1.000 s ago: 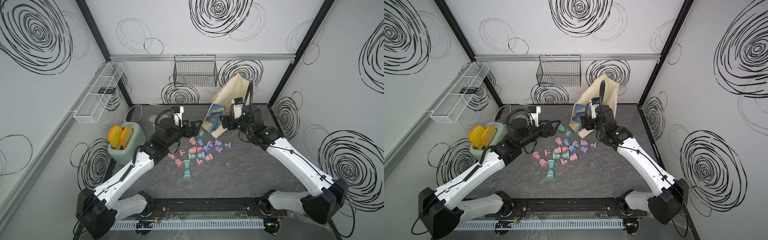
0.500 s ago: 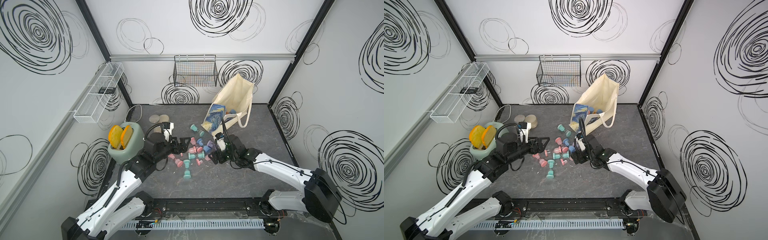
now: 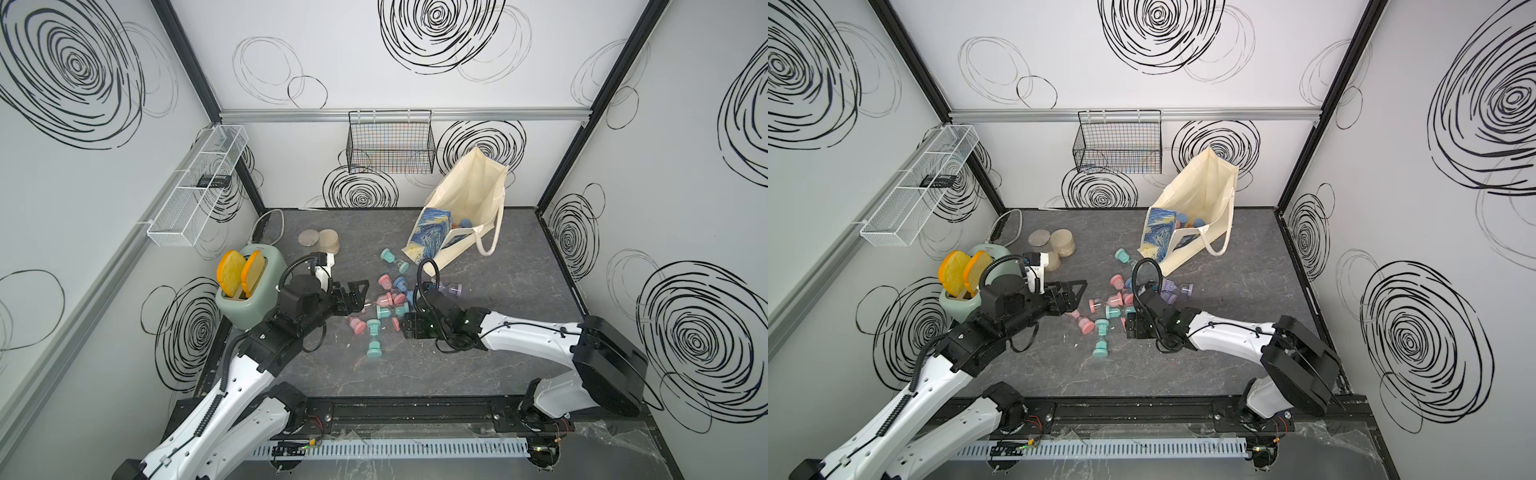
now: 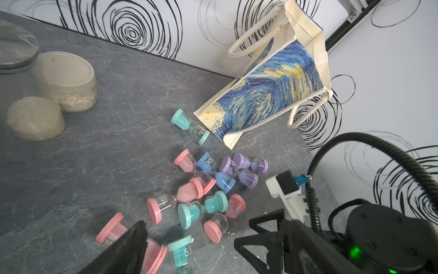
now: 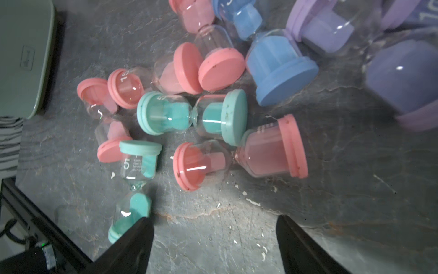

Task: Put the hourglass into the canvas bag
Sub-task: Pick up the hourglass from the center of the board.

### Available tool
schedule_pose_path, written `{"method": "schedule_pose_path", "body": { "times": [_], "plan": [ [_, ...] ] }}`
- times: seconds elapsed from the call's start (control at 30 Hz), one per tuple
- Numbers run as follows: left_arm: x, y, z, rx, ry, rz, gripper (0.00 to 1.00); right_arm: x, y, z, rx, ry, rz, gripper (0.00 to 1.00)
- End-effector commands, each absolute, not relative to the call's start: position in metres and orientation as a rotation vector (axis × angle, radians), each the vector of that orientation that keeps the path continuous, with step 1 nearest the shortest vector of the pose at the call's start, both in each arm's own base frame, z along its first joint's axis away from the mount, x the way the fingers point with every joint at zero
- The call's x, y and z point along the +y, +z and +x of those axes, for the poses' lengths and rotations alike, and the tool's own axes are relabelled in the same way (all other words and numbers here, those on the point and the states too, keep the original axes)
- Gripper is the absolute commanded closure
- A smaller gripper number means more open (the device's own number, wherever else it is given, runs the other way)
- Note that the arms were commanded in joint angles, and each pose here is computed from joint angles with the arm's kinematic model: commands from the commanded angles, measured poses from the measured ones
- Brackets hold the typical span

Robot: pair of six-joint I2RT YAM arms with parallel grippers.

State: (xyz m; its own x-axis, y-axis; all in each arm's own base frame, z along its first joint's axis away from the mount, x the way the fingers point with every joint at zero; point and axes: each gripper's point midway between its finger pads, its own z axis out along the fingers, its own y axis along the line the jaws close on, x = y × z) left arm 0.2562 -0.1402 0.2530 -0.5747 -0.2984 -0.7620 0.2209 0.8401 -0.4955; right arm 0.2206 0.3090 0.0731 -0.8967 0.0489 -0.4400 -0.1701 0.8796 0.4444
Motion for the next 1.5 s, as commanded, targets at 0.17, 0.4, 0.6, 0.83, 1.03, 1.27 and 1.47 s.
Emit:
{"method": "schedule_pose_path", "body": {
  "times": [0.17,0.4,0.6,0.83,1.03,1.27,1.47],
  "plan": [
    [-0.125,0.249,0.248,2.069,-0.65,-0.101,0.04,0.319,0.065,0.241,2.611,0.638,0.328,0.18],
    [-0.121,0.252,0.242,2.072,-0.633,-0.08,0.04,0.322,0.047,0.245,2.638,0.575,0.401,0.21],
    [-0.126,0.25,0.243,2.081,-0.65,-0.062,0.04,0.304,0.03,0.241,2.677,0.398,0.376,0.25],
    [-0.126,0.247,0.243,2.085,-0.652,-0.063,0.04,0.283,0.026,0.227,2.722,0.256,0.306,0.32],
    [-0.128,0.245,0.242,2.09,-0.662,-0.061,0.04,0.26,0.015,0.206,2.821,0.149,0.267,0.29],
    [-0.125,0.247,0.241,2.08,-0.658,-0.067,0.04,0.249,0.008,0.192,2.865,0.133,0.277,0.32],
    [-0.127,0.25,0.244,2.071,-0.668,-0.065,0.04,0.254,0.003,0.193,2.878,0.046,0.197,0.39]
  ]
}}
